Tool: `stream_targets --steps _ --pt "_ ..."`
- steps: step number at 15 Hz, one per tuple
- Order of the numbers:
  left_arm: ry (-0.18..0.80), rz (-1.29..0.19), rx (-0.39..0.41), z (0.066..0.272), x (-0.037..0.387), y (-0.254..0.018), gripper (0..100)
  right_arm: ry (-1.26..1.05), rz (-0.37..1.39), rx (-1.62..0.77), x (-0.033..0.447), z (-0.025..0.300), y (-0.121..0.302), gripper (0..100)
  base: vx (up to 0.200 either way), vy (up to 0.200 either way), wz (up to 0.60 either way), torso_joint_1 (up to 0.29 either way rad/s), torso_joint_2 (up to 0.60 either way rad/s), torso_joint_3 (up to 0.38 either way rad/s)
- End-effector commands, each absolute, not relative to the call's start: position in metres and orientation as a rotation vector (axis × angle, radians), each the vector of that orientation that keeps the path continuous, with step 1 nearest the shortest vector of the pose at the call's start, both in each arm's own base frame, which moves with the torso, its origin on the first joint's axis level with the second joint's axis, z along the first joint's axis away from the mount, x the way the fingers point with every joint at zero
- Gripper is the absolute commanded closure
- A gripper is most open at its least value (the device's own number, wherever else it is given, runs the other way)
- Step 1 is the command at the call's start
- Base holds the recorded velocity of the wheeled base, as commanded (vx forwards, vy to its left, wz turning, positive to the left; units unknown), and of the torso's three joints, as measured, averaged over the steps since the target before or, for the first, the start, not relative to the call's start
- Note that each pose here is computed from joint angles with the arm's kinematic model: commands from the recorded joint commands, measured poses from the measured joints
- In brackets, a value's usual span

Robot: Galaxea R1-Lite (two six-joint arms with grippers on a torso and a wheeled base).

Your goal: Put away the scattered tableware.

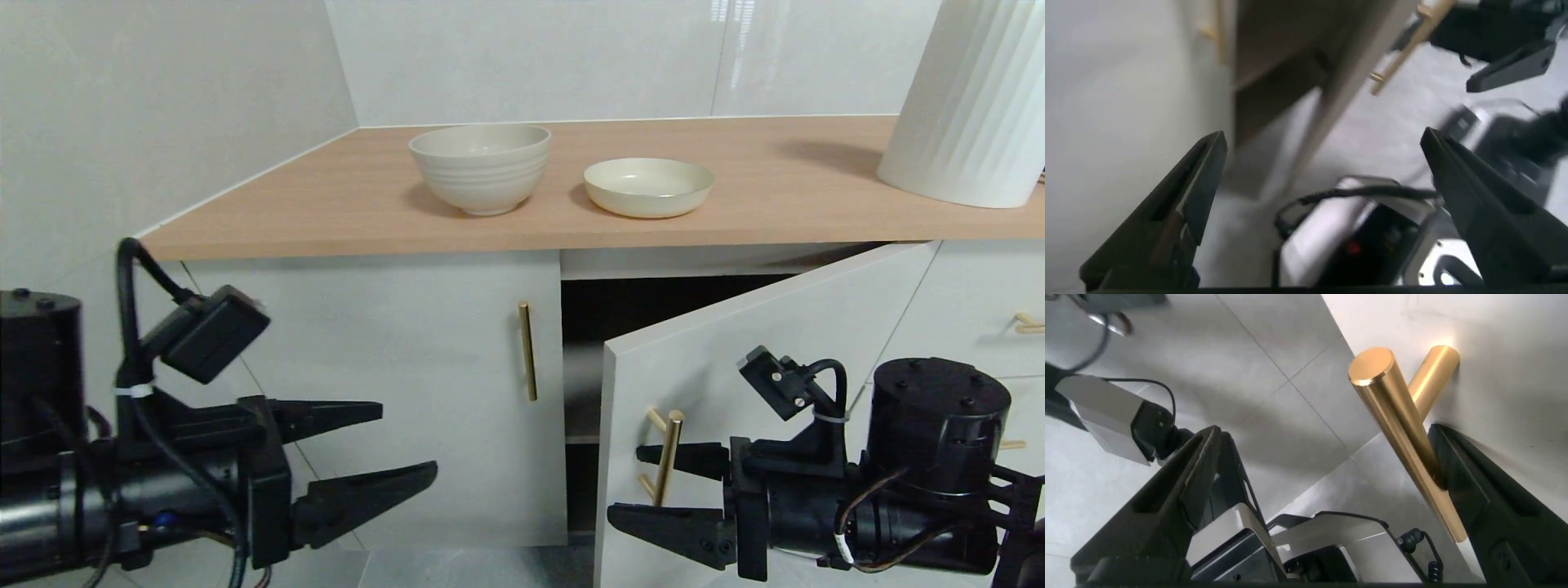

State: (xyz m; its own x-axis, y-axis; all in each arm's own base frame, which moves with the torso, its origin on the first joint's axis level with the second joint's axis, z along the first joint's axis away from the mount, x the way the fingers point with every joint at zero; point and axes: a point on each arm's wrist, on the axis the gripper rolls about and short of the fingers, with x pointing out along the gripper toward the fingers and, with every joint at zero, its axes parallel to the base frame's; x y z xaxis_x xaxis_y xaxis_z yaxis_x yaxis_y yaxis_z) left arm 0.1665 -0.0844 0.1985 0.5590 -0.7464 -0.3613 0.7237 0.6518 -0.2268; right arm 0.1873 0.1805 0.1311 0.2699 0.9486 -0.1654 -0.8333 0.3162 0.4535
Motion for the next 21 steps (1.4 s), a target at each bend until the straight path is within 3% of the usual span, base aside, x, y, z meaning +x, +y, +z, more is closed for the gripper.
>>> stream_targets --steps 1,5,10,13,18,21 --pt "0.546 -0.906 -0.051 0.181 0.187 -0.105 100 0.454 1.222 0.300 0.188 0.129 0.181 0 0.000 0.000 0.00 0.000 0.00 0.000" --pt "0.547 -0.939 -0.112 0.164 0.214 -0.131 100 0.466 1.217 0.285 0.190 0.124 0.183 0 0.000 0.000 0.00 0.000 0.00 0.000" --pt "0.548 -1.035 -0.240 0.113 0.253 -0.200 100 0.469 1.215 0.259 0.192 0.118 0.184 0 0.000 0.000 0.00 0.000 0.00 0.000" --pt "0.567 -1.066 -0.306 0.097 0.271 -0.234 100 0.471 1.214 0.259 0.192 0.118 0.184 0 0.000 0.000 0.00 0.000 0.00 0.000" --pt "0.519 -1.116 -0.343 0.114 0.273 -0.249 100 0.399 1.130 0.260 0.193 0.129 0.179 0 0.000 0.000 0.00 0.000 0.00 0.000" --pt "0.497 -1.137 -0.343 0.124 0.266 -0.250 100 0.281 1.035 0.266 0.198 0.152 0.149 0 0.000 0.000 0.00 0.000 0.00 0.000"
